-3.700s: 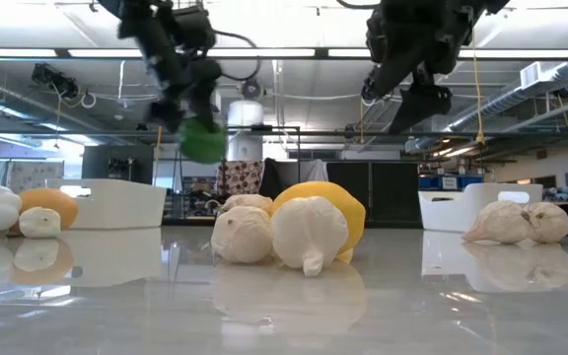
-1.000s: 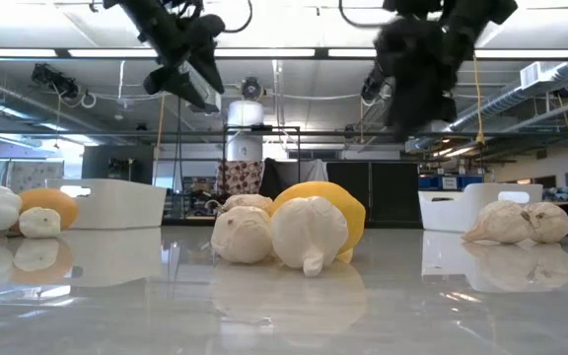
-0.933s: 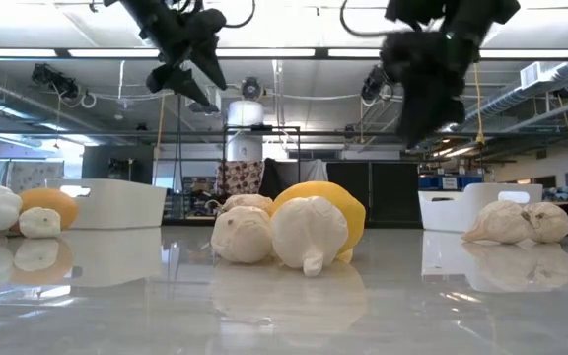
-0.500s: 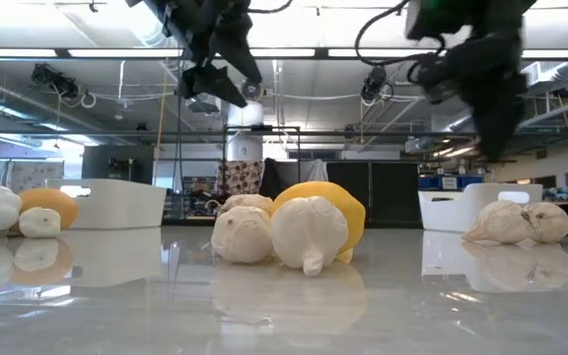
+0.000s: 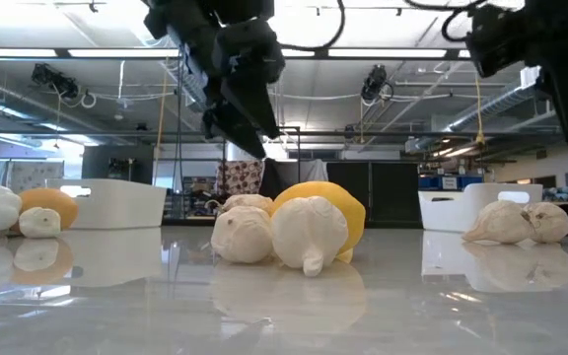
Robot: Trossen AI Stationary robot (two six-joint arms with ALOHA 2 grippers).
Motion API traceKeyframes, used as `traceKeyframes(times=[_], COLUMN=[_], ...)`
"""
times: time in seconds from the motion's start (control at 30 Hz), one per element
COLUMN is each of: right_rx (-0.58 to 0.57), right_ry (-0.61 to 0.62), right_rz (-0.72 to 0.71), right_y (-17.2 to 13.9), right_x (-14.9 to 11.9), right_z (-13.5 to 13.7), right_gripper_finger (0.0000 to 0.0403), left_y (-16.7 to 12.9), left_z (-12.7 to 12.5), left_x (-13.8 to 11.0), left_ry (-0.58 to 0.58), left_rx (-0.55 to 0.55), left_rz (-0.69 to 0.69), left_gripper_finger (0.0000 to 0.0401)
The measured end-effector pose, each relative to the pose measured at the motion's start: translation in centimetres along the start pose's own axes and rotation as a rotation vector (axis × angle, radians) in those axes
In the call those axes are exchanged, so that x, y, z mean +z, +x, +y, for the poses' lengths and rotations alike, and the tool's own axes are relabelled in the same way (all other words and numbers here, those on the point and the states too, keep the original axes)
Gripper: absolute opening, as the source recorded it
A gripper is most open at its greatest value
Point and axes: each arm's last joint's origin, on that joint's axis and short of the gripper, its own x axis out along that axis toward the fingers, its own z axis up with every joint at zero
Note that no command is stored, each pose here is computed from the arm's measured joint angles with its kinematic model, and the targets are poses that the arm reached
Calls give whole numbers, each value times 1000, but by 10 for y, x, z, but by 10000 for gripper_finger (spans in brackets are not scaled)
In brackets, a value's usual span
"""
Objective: Sort produce into baskets
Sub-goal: Put the yellow lemon into the right white bin
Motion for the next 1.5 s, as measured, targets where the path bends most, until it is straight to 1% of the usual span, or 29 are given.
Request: traceKeyframes(times=[0.13, 0.2, 0.3, 0.37, 0.47, 0.53, 0.57, 0.67, 0.73, 0.77, 0.87, 0.93, 0.97, 1.03, 1.13, 1.2, 1.27, 1.33, 1.43, 1.5], right_rx=[37, 68, 120, 131, 93, 78, 75, 81, 84, 104, 196, 270, 286, 260, 198, 188, 183, 181, 189, 196], right_ry=[-44, -94, -205, -238, -188, -133, -103, -29, -6, -2, -37, -78, -86, -114, -176, -203, -214, -223, -235, -244], right_rz=[-118, -179, -243, -282, -331, -343, -345, -381, -414, -434, -451, -437, -431, -412, -406, -406, -414, -427, -451, -469], right_y=[0, -1, -2, -3, -2, -1, -1, -2, 0, 1, 7, 14, 16, 24, 31, 34, 34, 33, 29, 26], right_x=[-2, 0, 5, 10, 22, 30, 34, 48, 61, 70, 97, 112, 118, 128, 142, 153, 162, 170, 179, 182], right_z=[11, 16, 23, 24, 19, 14, 12, 7, 4, 3, 1, 1, 1, 1, 4, 7, 10, 14, 18, 20], right_gripper_finger=[204, 204, 201, 193, 172, 152, 143, 121, 113, 111, 111, 115, 118, 124, 136, 145, 153, 160, 167, 169], left_y=[12, 16, 21, 21, 19, 17, 15, 8, 3, 0, -9, -14, -19, -26, -40, -51, -64, -75, -86, -90], left_z=[0, 0, 0, 0, 0, -1, -1, 3, 9, 12, 20, 23, 24, 26, 29, 30, 31, 33, 35, 36], left_x=[-2, -2, -1, -1, -1, 0, 0, -5, -11, -13, -19, -24, -25, -30, -36, -41, -48, -58, -77, -90], left_ry=[2, 10, 57, 44, -36, -50, -43, 29, 55, 64, 96, 134, 152, 171, 164, 144, 108, 54, -14, -23], left_rx=[-1, 2, -1, -2, -5, -8, -9, 22, 77, 92, 136, 174, 191, 217, 216, 212, 190, 181, 205, 220], left_rz=[17, 22, 13, 13, 7, 2, -1, 57, 125, 151, 233, 278, 293, 324, 305, 293, 282, 305, 357, 397], left_gripper_finger=[270, 270, 270, 270, 269, 264, 262, 254, 251, 249, 245, 242, 240, 238, 237, 236, 236, 236, 236, 238])
